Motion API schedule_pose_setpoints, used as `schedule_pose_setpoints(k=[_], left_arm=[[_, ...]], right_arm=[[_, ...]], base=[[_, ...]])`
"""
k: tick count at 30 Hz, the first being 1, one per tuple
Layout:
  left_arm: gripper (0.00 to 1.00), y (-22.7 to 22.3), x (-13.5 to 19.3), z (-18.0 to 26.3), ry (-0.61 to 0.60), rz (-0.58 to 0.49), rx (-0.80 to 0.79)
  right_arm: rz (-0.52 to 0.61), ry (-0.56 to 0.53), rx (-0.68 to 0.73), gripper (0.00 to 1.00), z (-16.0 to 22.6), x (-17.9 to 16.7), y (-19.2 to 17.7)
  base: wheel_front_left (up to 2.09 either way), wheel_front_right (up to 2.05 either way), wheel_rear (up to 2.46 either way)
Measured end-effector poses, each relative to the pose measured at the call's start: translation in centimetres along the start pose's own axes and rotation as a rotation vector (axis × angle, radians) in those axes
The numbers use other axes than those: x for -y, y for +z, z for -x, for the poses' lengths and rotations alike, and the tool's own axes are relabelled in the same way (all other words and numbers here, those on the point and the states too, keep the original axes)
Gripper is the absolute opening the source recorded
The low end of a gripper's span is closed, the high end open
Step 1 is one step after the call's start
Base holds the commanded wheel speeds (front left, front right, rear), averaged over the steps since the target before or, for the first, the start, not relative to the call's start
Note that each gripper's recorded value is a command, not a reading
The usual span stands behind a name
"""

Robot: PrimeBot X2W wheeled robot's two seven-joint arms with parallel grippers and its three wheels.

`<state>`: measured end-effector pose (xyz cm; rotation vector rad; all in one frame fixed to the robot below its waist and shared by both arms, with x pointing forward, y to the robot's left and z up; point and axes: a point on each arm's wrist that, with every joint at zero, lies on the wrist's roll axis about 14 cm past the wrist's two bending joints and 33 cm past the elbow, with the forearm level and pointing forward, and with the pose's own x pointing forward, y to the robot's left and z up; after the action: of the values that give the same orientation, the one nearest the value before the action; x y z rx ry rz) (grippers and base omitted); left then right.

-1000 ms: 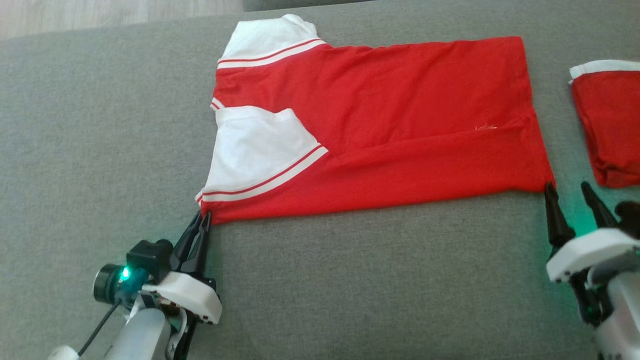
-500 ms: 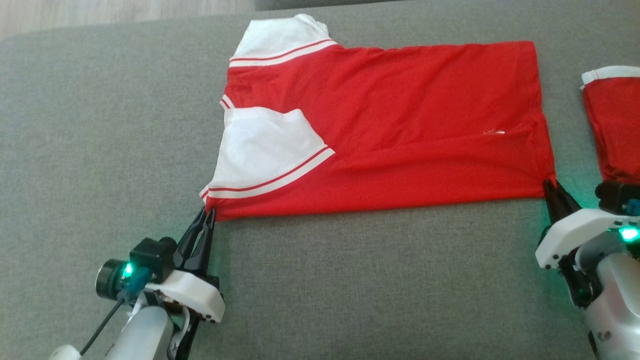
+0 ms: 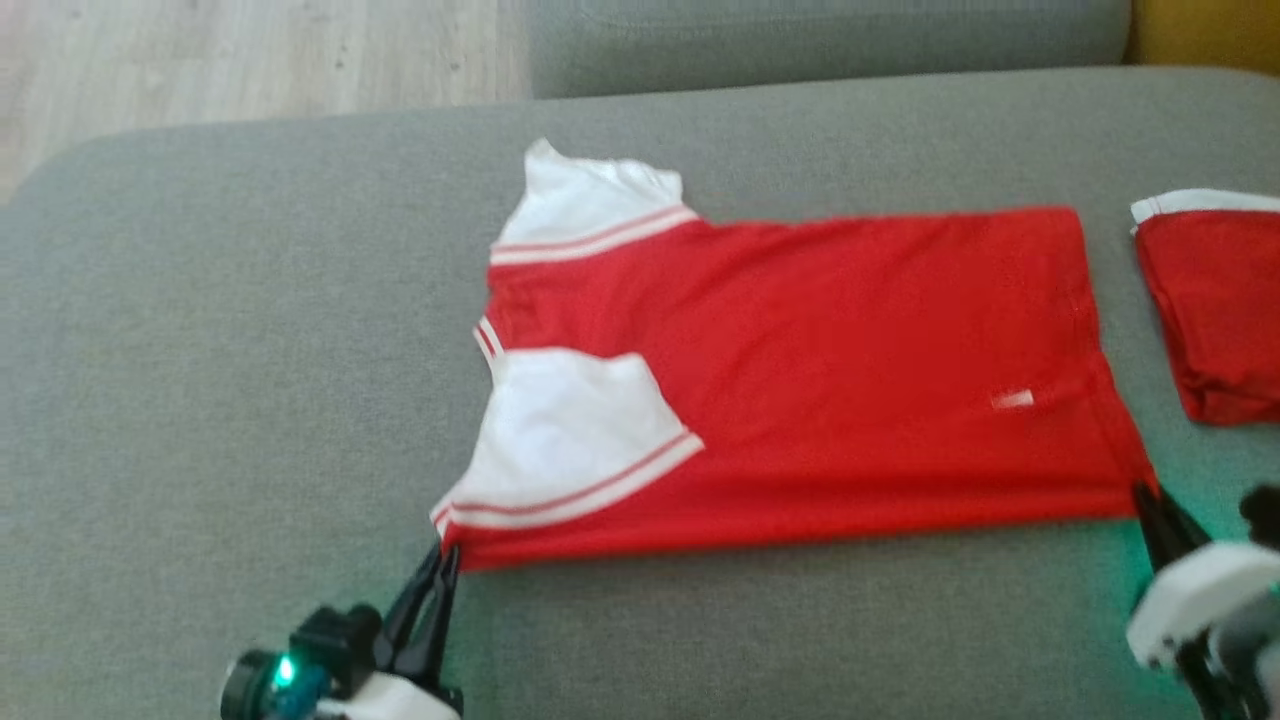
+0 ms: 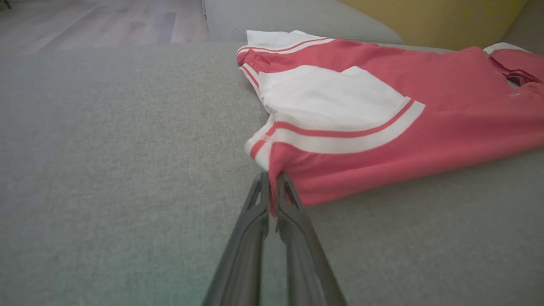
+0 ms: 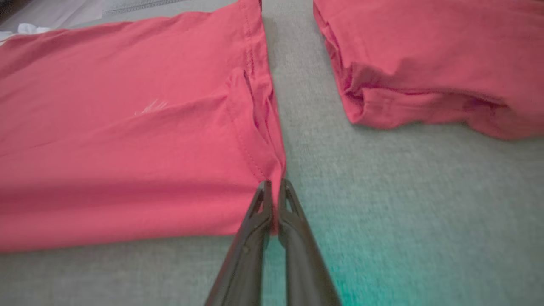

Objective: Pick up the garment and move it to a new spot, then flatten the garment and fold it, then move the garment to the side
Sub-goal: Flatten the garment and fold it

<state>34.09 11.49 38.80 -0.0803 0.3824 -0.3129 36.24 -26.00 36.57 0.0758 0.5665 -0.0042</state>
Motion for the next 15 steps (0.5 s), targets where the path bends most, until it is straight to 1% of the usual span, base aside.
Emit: schedule_pose_setpoints(k=[7, 13, 14, 15], left_arm=[[0.0, -1.4, 1.1, 2.6, 0.013, 0.043, -0.027], [0.0, -3.0, 2.2, 3.7, -0.002, 0.057, -0.098], [0.0, -2.9, 2.2, 3.6, -0.006, 0.052, -0.098], [0.0, -2.9, 2.2, 3.6, -0.01, 0.048, -0.103]], right_arm=[[0.001, -0.008, -0.042, 0.0, 2.8, 0.8, -2.5], [-0.014, -0.025, -0.061, 0.0, 4.2, 1.3, -3.3], [-0.019, -0.024, -0.063, 0.44, 4.3, 1.0, -3.4], [-0.022, -0.025, -0.061, 0.44, 4.3, 0.9, -3.3]], base=[[0.0, 0.0, 0.0], [0.0, 0.0, 0.0], [0.0, 0.0, 0.0], [0.0, 0.0, 0.0]])
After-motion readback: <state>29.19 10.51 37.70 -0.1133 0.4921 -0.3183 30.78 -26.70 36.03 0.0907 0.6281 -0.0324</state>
